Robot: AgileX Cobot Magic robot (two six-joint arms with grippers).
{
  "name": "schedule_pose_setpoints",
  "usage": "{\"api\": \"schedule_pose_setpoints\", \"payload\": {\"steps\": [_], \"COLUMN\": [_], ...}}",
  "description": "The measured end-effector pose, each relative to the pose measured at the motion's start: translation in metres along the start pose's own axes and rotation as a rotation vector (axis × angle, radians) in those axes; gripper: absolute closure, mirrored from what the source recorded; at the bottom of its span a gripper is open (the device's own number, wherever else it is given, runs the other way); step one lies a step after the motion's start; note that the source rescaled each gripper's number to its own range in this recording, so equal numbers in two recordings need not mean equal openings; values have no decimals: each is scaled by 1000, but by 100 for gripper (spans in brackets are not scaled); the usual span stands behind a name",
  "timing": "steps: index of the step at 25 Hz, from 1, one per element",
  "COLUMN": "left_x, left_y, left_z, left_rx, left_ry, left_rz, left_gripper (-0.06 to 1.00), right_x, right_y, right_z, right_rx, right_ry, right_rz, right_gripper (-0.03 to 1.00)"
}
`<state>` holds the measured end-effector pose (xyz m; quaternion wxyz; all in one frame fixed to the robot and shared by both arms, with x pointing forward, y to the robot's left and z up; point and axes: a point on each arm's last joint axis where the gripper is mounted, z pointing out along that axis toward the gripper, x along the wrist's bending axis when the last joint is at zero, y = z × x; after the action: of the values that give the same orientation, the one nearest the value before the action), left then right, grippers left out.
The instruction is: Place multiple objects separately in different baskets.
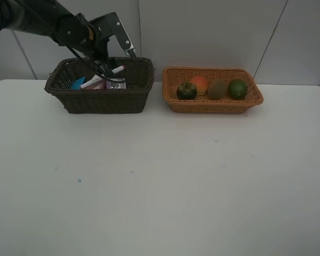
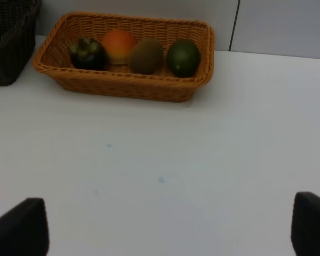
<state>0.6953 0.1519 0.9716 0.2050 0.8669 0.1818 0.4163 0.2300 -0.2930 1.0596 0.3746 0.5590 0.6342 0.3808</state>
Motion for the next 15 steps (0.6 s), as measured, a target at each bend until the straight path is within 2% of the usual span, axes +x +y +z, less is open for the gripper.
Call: {"api": "schedule_pose_setpoints", "payload": {"steps": [5, 13, 15], "left_x": [14, 27, 29], "left_y": [6, 7, 5], "left_z": [-22, -91, -112], "left_rx": [32, 81, 102], "left_ry": [21, 24, 17], "left_rz": [-19, -169, -236], "left_gripper": [-4, -4, -4], "right_x": [0, 0, 0], "right_y": [0, 0, 0], "right_z": [0, 0, 0], "right_rx": [0, 0, 0], "right_ry": [0, 0, 0], "right_rz": [0, 0, 0], "right_gripper": [-3, -3, -3]}}
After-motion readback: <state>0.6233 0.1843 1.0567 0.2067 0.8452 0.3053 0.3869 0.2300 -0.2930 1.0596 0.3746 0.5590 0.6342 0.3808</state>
